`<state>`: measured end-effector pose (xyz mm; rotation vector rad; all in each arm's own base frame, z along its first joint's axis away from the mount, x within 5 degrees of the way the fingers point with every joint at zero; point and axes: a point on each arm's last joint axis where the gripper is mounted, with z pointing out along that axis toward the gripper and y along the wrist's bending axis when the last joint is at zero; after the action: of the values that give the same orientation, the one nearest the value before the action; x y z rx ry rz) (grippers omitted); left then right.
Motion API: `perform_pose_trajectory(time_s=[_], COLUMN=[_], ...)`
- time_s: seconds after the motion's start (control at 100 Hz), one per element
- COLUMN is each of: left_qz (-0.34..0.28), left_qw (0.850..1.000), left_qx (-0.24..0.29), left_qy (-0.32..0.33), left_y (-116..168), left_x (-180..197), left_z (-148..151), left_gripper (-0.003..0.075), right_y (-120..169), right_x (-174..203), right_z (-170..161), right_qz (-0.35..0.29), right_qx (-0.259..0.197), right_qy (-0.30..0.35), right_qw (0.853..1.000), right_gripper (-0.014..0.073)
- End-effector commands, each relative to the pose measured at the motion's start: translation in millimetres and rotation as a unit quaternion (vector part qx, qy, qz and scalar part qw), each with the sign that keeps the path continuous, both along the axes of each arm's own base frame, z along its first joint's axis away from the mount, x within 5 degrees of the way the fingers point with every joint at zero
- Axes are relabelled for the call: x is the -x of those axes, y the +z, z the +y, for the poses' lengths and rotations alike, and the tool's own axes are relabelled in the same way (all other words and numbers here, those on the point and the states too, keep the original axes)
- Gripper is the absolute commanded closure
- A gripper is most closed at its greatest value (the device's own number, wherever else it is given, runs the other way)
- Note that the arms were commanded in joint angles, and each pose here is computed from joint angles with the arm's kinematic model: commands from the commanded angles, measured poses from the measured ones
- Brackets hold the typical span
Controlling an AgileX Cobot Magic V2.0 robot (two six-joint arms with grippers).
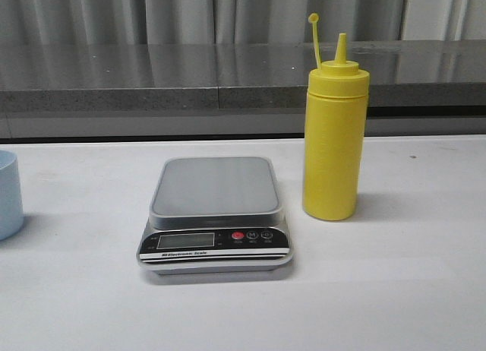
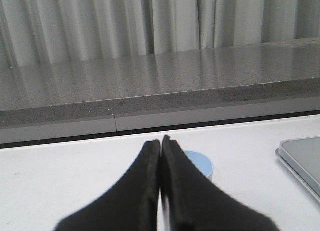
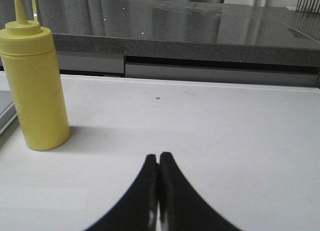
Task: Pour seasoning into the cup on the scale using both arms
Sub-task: 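Move the left gripper above the light blue cup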
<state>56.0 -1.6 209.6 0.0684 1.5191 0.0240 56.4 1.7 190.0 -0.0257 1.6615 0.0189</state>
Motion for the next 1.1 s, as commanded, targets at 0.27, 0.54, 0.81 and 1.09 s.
perform_pose_trajectory(time_s=[0.27,0.54,0.81,1.09], left_qz=[-0.038,0.006,0.119,0.246], left_qw=[0.999,0.999,0.985,0.960], left_qx=[0.004,0.046,0.127,0.130], left_qy=[-0.002,-0.004,0.004,0.010], left_y=[-2.0,16.1,42.0,88.7], left_x=[1.3,-4.5,-46.1,-114.4], left_z=[-0.3,-0.5,-2.2,-6.9], left_gripper=[0.0740,0.0740,0.0740,0.0740], right_y=[15.6,15.6,15.6,15.6], right_x=[2.2,2.2,2.2,2.2], right_z=[-0.5,-0.5,-0.5,-0.5], right_qz=[-0.062,-0.062,-0.062,-0.062], right_qx=[0.001,0.001,0.001,0.001], right_qy=[-0.003,-0.003,-0.003,-0.003], right_qw=[0.998,0.998,0.998,0.998], right_gripper=[0.0662,0.0662,0.0662,0.0662])
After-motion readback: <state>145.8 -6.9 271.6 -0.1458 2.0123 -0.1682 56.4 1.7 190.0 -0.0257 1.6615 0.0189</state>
